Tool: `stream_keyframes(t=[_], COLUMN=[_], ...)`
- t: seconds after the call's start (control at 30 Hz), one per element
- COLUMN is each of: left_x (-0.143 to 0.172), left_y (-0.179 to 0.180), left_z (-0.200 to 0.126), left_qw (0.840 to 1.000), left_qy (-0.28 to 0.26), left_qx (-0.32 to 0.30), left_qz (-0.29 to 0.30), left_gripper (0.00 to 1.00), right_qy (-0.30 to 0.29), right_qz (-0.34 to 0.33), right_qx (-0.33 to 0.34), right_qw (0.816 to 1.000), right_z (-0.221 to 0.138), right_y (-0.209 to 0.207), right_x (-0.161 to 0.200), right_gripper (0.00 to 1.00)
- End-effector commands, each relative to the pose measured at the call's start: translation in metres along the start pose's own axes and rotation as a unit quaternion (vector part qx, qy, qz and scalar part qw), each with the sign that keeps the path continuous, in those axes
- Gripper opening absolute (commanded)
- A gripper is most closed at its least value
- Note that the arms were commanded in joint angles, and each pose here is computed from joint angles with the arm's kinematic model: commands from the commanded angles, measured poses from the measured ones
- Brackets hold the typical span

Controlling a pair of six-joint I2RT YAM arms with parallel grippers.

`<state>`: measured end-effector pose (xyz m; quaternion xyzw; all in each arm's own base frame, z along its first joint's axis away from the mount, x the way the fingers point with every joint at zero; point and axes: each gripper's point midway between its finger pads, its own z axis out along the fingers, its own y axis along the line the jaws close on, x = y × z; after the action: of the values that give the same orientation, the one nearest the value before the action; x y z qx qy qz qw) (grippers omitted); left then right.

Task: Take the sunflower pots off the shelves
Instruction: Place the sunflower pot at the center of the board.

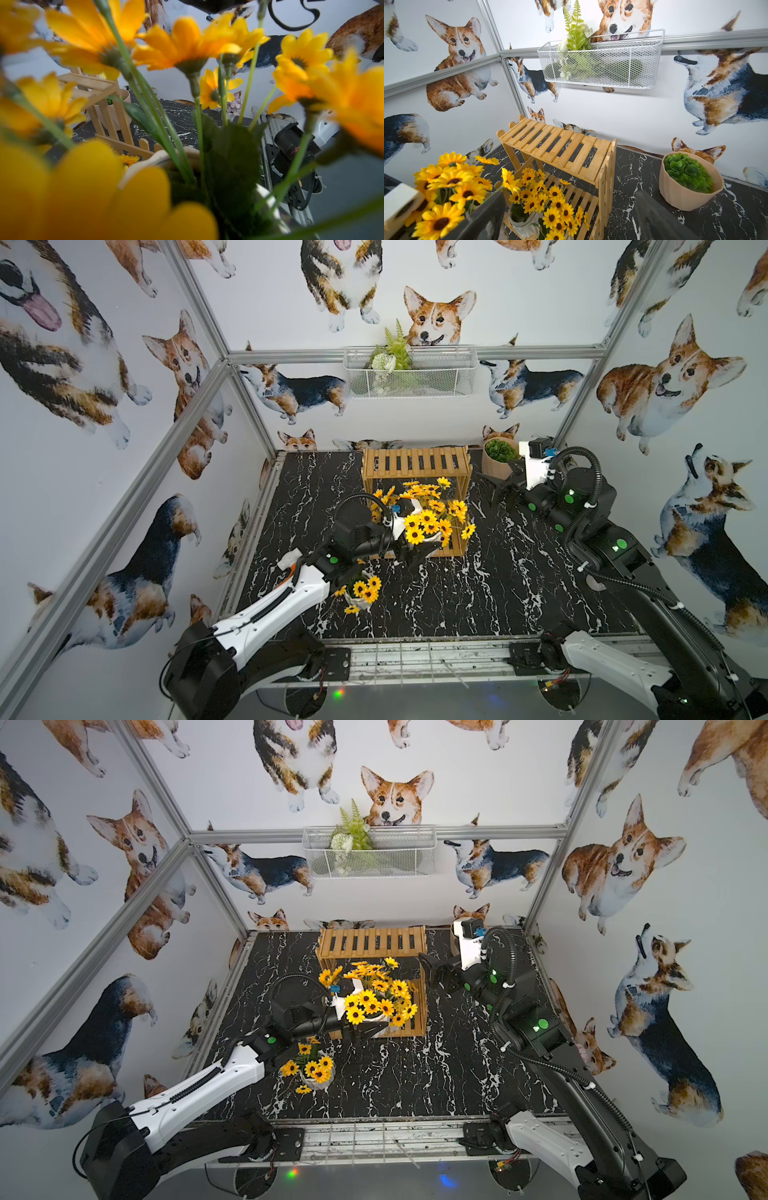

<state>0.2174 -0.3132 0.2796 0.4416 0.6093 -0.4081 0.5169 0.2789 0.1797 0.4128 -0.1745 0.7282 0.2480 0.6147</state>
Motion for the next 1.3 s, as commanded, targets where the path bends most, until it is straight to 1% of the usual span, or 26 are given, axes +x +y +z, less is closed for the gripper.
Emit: stream_keyframes(t=[0.0,0.13,0.33,0.5,0.9,1.07,1.1,1.2,1.27], left_x=[-0.018,-0.010,0.001,0.010,0.028,0.034,0.041,0.049,0.058], left_y=[-0.001,-0.007,-0.022,-0.036,-0.043,-0.047,-0.047,-0.051,-0.055], left_z=[0.007,0.022,0.045,0.064,0.104,0.121,0.126,0.138,0.146], left_qw=[0.998,0.998,0.998,0.996,0.994,0.993,0.994,0.994,0.994], left_qy=[-0.044,-0.039,-0.036,-0.048,-0.076,-0.072,-0.065,-0.058,-0.051], left_qx=[-0.004,0.006,0.029,0.047,0.070,0.081,0.079,0.072,0.075], left_qz=[0.036,0.040,0.050,0.057,0.044,0.037,0.037,0.056,0.058], left_gripper=[0.00,0.00,0.00,0.00,0.00,0.00,0.00,0.00,0.00], right_qy=[-0.034,-0.041,-0.039,-0.038,-0.038,-0.037,-0.038,-0.036,-0.036], right_qz=[0.004,0.006,0.012,0.015,0.009,0.009,0.008,0.008,0.007], right_qx=[-0.016,-0.022,-0.029,-0.032,-0.032,-0.031,-0.031,-0.031,-0.030], right_qw=[0.999,0.999,0.999,0.999,0.999,0.999,0.999,0.999,0.999], right_z=[-0.002,-0.003,0.000,0.001,-0.003,-0.003,-0.004,-0.004,-0.004], right_y=[0.007,0.009,0.011,0.012,0.012,0.012,0.012,0.011,0.011], right_x=[-0.020,-0.024,-0.021,-0.020,-0.018,-0.018,-0.018,-0.016,-0.015], right_gripper=[1.00,1.00,1.00,1.00,1.00,1.00,1.00,1.00,1.00])
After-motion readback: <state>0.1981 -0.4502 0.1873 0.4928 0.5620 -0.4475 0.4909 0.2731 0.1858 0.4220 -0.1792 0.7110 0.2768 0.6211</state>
